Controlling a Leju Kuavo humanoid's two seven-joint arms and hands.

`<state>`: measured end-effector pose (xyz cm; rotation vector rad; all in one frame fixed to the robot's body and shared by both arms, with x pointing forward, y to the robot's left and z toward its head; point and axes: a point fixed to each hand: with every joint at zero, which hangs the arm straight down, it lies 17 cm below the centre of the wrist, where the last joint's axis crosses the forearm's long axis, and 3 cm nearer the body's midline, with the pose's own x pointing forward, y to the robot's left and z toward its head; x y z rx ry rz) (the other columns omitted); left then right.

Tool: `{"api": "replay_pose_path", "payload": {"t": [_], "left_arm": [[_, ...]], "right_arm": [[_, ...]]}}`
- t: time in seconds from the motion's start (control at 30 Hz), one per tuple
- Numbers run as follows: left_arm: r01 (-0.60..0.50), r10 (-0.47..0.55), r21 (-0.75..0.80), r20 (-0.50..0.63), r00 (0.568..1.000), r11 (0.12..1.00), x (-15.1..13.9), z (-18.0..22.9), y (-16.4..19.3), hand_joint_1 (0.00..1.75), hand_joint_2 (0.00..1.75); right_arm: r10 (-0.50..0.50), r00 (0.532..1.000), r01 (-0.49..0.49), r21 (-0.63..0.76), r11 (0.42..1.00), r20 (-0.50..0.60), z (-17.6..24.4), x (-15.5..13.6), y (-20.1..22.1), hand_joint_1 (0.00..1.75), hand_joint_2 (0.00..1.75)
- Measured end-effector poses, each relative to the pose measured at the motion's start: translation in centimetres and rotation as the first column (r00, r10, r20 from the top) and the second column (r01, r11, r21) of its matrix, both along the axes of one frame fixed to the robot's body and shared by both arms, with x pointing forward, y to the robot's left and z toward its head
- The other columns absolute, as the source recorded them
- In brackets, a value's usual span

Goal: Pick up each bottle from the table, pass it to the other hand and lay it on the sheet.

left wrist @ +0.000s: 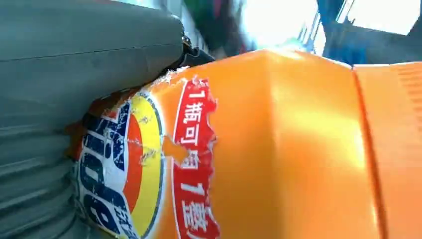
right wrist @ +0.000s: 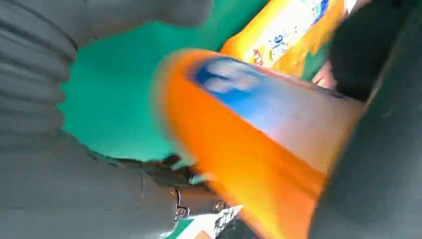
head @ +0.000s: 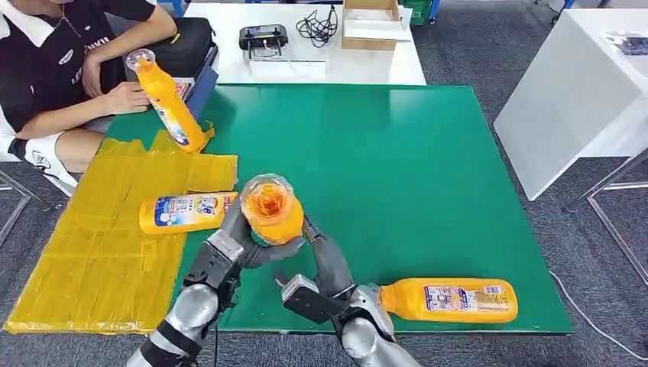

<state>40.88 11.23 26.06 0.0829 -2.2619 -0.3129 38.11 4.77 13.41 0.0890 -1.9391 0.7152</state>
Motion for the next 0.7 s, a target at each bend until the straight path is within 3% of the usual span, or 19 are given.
{"api": "replay_pose_path", "payload": {"t": [0.03,0.1,0.23,0.33,0.47,0.7], "left_arm": [[-0.152,0.141,0.12,0.096,0.985,0.981,0.0,0.7,0.9,1.75,1.75],[-0.383,0.302,0.342,0.267,0.915,0.858,0.2,1.4,1.7,1.75,1.75],[-0.575,0.434,0.564,0.378,0.818,0.593,2.2,-0.4,5.4,1.75,1.75],[-0.619,0.492,0.615,0.391,0.777,0.489,3.2,-1.1,9.0,1.75,1.75],[-0.648,0.529,0.628,0.405,0.745,0.431,3.4,-1.0,11.9,1.75,1.75],[-0.574,0.562,0.76,0.343,0.752,0.304,4.2,-4.2,15.0,1.75,1.75]], "right_arm": [[-0.021,1.0,0.021,-0.012,1.0,0.021,0.3,0.0,-0.6,0.0,1.75],[-0.061,0.996,0.064,-0.048,0.997,0.071,1.1,0.1,-2.3,0.0,1.75],[-0.144,0.977,0.164,-0.122,0.979,0.156,2.2,0.3,-6.7,0.0,1.75],[-0.191,0.965,0.222,-0.164,0.961,0.182,2.2,-0.2,-9.9,0.0,1.75],[-0.238,0.952,0.271,-0.176,0.946,0.191,2.2,-0.8,-12.7,0.0,1.75],[-0.293,0.934,0.338,-0.244,0.909,0.204,1.4,-1.4,-15.7,0.0,1.75]]}}
